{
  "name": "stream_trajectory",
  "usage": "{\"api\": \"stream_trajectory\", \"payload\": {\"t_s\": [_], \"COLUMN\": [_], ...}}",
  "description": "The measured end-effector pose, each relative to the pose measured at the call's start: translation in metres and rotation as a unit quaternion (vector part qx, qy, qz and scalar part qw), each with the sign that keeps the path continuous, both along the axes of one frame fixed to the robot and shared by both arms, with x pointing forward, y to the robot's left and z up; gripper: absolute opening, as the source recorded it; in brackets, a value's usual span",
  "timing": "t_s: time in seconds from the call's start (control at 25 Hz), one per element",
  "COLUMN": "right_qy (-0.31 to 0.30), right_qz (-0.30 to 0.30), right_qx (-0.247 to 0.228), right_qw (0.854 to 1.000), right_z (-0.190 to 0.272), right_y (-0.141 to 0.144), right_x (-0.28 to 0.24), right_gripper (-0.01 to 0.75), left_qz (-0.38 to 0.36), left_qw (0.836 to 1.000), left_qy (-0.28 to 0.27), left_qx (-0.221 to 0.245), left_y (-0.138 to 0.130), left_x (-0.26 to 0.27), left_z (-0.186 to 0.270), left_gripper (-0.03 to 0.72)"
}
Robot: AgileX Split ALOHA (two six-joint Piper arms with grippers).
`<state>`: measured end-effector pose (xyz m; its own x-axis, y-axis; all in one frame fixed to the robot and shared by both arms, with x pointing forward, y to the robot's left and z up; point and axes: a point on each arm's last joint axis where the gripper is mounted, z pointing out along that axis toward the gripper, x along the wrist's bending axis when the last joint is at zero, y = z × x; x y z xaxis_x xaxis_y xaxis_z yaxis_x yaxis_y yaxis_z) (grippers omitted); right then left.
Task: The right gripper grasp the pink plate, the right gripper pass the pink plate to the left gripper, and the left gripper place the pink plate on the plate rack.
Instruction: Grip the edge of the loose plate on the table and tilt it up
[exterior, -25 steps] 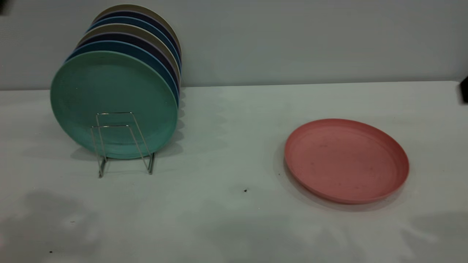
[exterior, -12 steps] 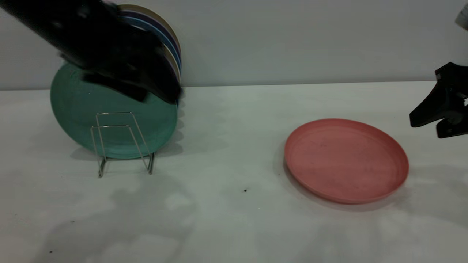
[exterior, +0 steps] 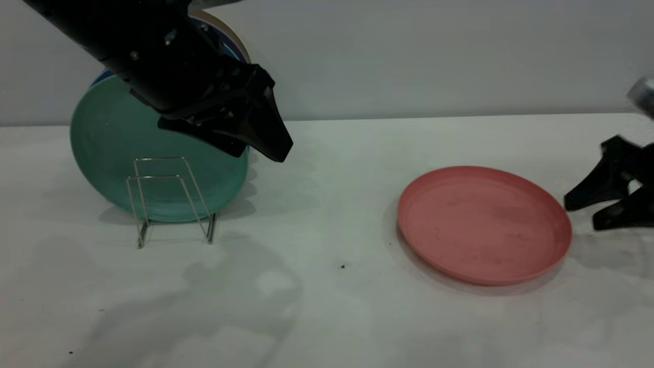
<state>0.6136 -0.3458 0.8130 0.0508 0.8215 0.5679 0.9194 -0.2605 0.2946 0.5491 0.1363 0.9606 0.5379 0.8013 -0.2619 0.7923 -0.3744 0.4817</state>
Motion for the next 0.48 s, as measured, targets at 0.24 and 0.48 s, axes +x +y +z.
{"api": "stream_trajectory", "payload": {"t_s": [0.24, 0.48], "right_qy": [0.023, 0.023], "right_qz": [0.000, 0.027], "right_qx": [0.014, 0.026], "right_qw": [1.000, 0.999], "right_z": [-0.026, -0.033], "right_y": [0.002, 0.026], "right_x": [0.003, 0.006], "right_gripper": [0.490, 0.413], "left_qz": [0.007, 0.011], "left_qw": [1.000, 1.000], "left_qy": [-0.002, -0.009], "left_qx": [-0.005, -0.006], "left_y": [0.000, 0.000], "left_x": [0.001, 0.002], "left_z": [0.001, 0.001], "left_gripper": [0.585, 0.585]}}
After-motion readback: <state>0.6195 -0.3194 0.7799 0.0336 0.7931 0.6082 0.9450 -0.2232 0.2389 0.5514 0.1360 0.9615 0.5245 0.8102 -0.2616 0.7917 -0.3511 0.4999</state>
